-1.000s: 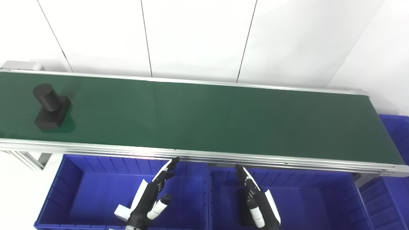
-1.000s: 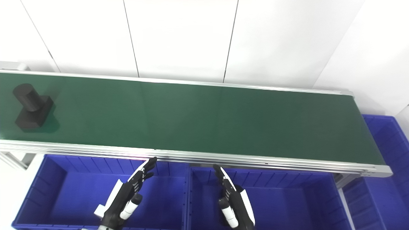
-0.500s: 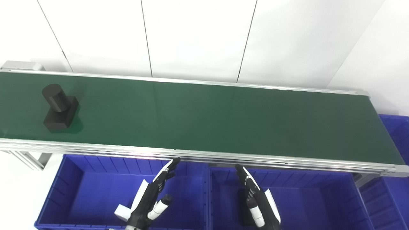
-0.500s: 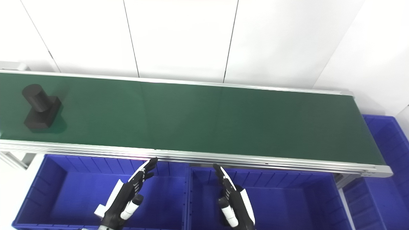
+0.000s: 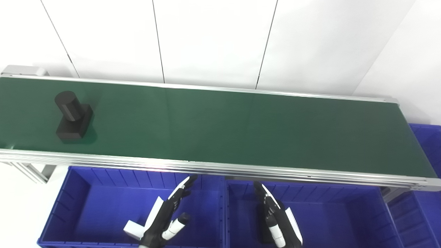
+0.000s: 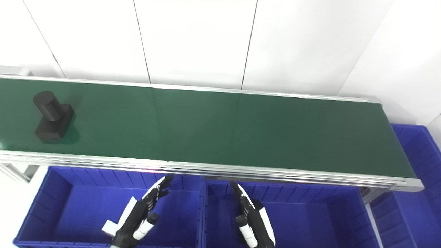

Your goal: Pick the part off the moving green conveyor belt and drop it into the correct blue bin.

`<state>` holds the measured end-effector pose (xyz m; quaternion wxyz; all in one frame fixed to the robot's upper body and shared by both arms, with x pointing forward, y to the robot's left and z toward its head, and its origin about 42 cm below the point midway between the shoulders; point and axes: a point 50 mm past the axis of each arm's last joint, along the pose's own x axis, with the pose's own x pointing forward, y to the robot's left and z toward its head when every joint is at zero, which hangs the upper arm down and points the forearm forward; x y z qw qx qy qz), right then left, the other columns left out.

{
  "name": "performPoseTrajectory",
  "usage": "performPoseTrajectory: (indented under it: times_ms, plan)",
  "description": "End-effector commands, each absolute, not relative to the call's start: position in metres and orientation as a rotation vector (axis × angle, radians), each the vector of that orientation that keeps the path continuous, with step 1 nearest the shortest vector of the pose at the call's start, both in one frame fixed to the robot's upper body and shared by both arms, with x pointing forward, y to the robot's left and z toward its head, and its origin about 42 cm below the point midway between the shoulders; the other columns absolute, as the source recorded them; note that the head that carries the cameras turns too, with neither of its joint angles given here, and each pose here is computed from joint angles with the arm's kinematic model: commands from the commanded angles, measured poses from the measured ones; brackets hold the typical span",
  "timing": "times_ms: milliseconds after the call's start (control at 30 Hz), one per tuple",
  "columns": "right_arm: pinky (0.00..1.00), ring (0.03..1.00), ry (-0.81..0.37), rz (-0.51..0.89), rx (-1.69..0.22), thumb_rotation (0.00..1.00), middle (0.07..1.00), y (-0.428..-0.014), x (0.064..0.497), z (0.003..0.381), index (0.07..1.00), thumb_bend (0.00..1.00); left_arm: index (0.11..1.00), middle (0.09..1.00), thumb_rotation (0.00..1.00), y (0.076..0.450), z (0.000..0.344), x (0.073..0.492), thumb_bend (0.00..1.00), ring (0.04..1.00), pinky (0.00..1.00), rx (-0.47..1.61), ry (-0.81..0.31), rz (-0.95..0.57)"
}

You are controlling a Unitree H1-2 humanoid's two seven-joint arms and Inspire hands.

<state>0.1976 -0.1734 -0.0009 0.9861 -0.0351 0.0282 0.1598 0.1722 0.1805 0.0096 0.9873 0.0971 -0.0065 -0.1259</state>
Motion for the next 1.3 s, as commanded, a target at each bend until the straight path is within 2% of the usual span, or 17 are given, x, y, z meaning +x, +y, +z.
performPoseTrajectory:
  times_ms: [0, 167, 267, 433, 800, 1033, 1133, 1267]
  plan:
    - [0.99, 0.972, -0.014, 0.320, -0.059, 1.00, 0.964, -0.174, 0.205, 0.007, 0.941, 0.85, 0.904, 0.936, 1.00, 0.175, 0.016, 0.181, 0.86, 0.926, 0.87, 0.185, -0.068, -0.242]
    - [1.00, 0.979, 0.008, 0.326, -0.050, 1.00, 0.974, -0.178, 0.208, 0.002, 0.950, 0.86, 0.886, 0.925, 1.00, 0.170, 0.010, 0.184, 0.88, 0.917, 0.88, 0.203, -0.059, -0.238]
    - [1.00, 0.982, 0.017, 0.332, -0.045, 1.00, 0.977, -0.180, 0.210, 0.000, 0.953, 0.84, 0.881, 0.918, 1.00, 0.168, 0.007, 0.187, 0.84, 0.912, 0.89, 0.226, -0.063, -0.236]
    - [1.00, 0.994, 0.028, 0.338, -0.024, 1.00, 0.986, -0.183, 0.213, -0.003, 0.961, 0.83, 0.863, 0.906, 1.00, 0.164, 0.003, 0.190, 0.85, 0.902, 0.88, 0.245, -0.066, -0.229]
    - [1.00, 1.000, -0.017, 0.349, 0.012, 0.99, 0.993, -0.187, 0.212, 0.008, 0.962, 0.86, 0.856, 0.904, 1.00, 0.159, 0.001, 0.191, 0.85, 0.898, 0.85, 0.246, -0.071, -0.224]
    - [1.00, 0.989, -0.128, 0.369, 0.074, 0.98, 0.977, -0.183, 0.210, 0.035, 0.945, 0.89, 0.860, 0.904, 1.00, 0.158, 0.001, 0.190, 0.87, 0.896, 0.85, 0.242, -0.071, -0.226]
    - [1.00, 0.972, -0.208, 0.378, 0.108, 0.95, 0.962, -0.178, 0.212, 0.054, 0.933, 0.85, 0.858, 0.902, 1.00, 0.157, 0.001, 0.189, 0.86, 0.894, 0.85, 0.241, -0.070, -0.225]
    - [1.00, 0.977, -0.322, 0.393, 0.147, 0.94, 0.953, -0.173, 0.218, 0.080, 0.924, 0.85, 0.852, 0.898, 1.00, 0.155, 0.001, 0.189, 0.84, 0.886, 0.84, 0.240, -0.072, -0.222]
